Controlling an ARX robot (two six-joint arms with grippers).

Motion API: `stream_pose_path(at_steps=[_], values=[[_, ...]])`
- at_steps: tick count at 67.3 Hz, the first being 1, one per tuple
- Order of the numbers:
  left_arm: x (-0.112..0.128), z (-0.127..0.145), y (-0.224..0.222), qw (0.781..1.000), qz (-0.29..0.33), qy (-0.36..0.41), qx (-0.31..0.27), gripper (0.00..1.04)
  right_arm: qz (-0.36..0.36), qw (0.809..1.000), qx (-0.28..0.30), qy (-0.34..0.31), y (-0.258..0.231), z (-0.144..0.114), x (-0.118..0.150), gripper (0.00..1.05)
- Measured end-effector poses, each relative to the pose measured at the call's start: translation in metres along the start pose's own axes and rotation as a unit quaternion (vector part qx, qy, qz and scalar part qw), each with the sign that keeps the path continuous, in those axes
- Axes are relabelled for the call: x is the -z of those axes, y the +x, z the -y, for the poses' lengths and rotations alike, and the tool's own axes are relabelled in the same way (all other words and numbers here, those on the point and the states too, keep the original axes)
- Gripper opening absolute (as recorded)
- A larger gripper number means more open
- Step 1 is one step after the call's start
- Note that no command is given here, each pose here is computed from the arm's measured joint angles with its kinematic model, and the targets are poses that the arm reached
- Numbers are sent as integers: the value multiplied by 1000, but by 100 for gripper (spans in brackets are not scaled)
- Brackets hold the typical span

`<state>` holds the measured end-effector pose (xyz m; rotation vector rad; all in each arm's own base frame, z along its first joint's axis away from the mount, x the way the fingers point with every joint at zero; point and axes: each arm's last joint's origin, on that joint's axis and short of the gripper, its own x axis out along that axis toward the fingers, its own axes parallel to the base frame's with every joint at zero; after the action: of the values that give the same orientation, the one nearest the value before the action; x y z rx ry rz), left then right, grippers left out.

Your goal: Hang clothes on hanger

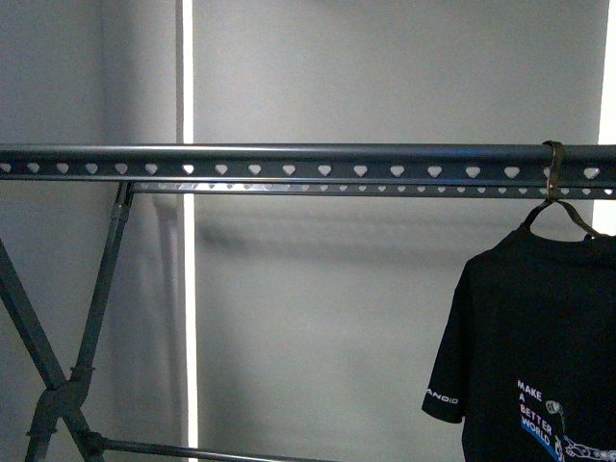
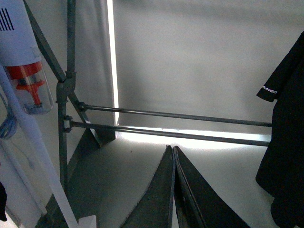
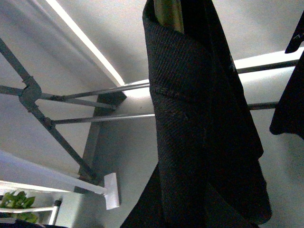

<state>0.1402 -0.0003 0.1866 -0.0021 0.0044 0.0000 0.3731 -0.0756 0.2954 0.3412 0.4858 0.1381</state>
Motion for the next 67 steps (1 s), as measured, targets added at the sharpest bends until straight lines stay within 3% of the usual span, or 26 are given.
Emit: stream_pose_path(at_steps=[3, 18, 26, 38, 43, 47, 53, 59, 67], values=[[1, 0, -2, 1000, 0, 0, 0, 4, 11, 1000, 4, -9, -2, 0, 3, 8], [8, 0, -11, 1000, 2, 0, 0, 4, 145, 985, 47, -81, -34, -7, 28, 46], [11, 0, -16, 1000, 2, 0, 0, 4, 254, 960, 37, -111, -88, -21, 46, 70], [14, 0, -20, 1000, 12, 0, 0, 4, 320, 941, 31, -108, -157, -35, 86, 99], [14, 0, -22, 1000, 14, 0, 0, 4, 333, 935, 31, -116, -181, -41, 111, 97], [14, 0, -24, 1000, 14, 0, 0, 4, 306, 942, 40, -134, -197, -46, 126, 89], [14, 0, -26, 1000, 13, 0, 1, 4, 253, 954, 66, -148, -213, -48, 170, 69], [14, 0, -29, 1000, 15, 0, 0, 4, 249, 952, 88, -156, -198, -46, 209, 48], [14, 0, -31, 1000, 13, 0, 1, 4, 231, 957, 69, -164, -182, -48, 234, 25]])
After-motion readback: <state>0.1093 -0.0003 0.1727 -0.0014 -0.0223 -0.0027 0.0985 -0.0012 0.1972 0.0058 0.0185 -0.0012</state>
